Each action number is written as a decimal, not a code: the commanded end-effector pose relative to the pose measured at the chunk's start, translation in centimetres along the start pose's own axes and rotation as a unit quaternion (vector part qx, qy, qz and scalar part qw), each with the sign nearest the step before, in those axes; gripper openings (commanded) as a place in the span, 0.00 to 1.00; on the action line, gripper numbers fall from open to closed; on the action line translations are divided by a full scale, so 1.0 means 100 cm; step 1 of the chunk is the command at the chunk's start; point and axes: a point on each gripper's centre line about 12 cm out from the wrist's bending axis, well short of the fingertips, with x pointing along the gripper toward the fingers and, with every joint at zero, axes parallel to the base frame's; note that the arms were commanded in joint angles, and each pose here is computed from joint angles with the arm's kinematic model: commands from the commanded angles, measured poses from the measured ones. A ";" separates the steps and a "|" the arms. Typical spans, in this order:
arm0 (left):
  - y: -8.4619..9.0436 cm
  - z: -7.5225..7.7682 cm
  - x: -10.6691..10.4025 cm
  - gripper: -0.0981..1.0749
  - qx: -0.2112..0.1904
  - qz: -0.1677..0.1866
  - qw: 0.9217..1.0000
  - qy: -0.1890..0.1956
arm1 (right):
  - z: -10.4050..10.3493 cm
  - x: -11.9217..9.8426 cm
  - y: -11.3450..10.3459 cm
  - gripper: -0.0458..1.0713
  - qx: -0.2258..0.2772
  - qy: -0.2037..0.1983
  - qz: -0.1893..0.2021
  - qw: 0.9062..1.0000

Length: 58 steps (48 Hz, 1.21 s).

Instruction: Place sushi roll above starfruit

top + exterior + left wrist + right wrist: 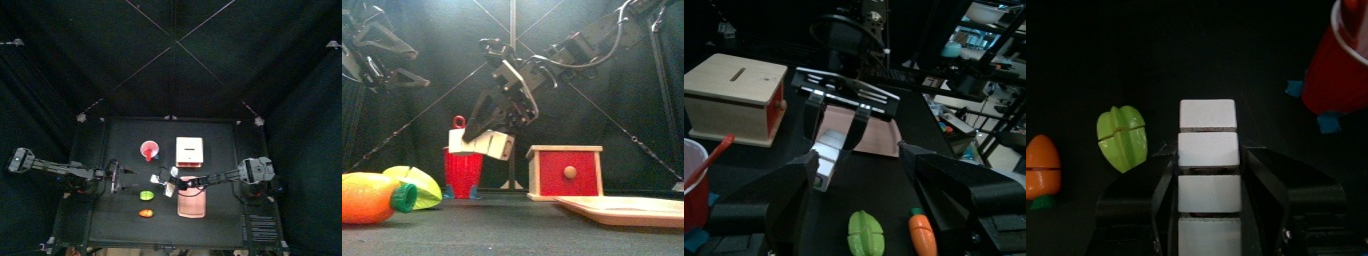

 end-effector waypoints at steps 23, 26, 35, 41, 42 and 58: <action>-0.004 0.001 -0.004 0.91 0.001 -0.011 1.000 -0.004 | 0.023 0.041 -0.014 0.56 -0.019 -0.011 0.020 1.000; -0.006 -0.001 -0.006 0.91 0.000 -0.018 1.000 -0.001 | 0.022 0.043 -0.017 0.56 -0.017 -0.009 0.020 1.000; -0.017 -0.012 -0.009 0.91 0.005 -0.044 0.998 0.039 | 0.024 0.046 -0.024 0.56 -0.018 -0.009 0.024 1.000; -0.019 -0.017 -0.010 0.91 0.007 -0.051 0.997 0.058 | 0.026 0.049 -0.025 0.56 -0.022 -0.008 0.036 0.999; -0.019 -0.018 -0.010 0.91 0.007 -0.051 0.997 0.060 | 0.026 0.049 -0.026 0.56 -0.023 -0.007 0.039 0.999; -0.019 -0.021 -0.011 0.91 0.010 -0.052 0.996 0.068 | 0.025 0.066 -0.027 0.56 -0.034 -0.002 0.060 0.998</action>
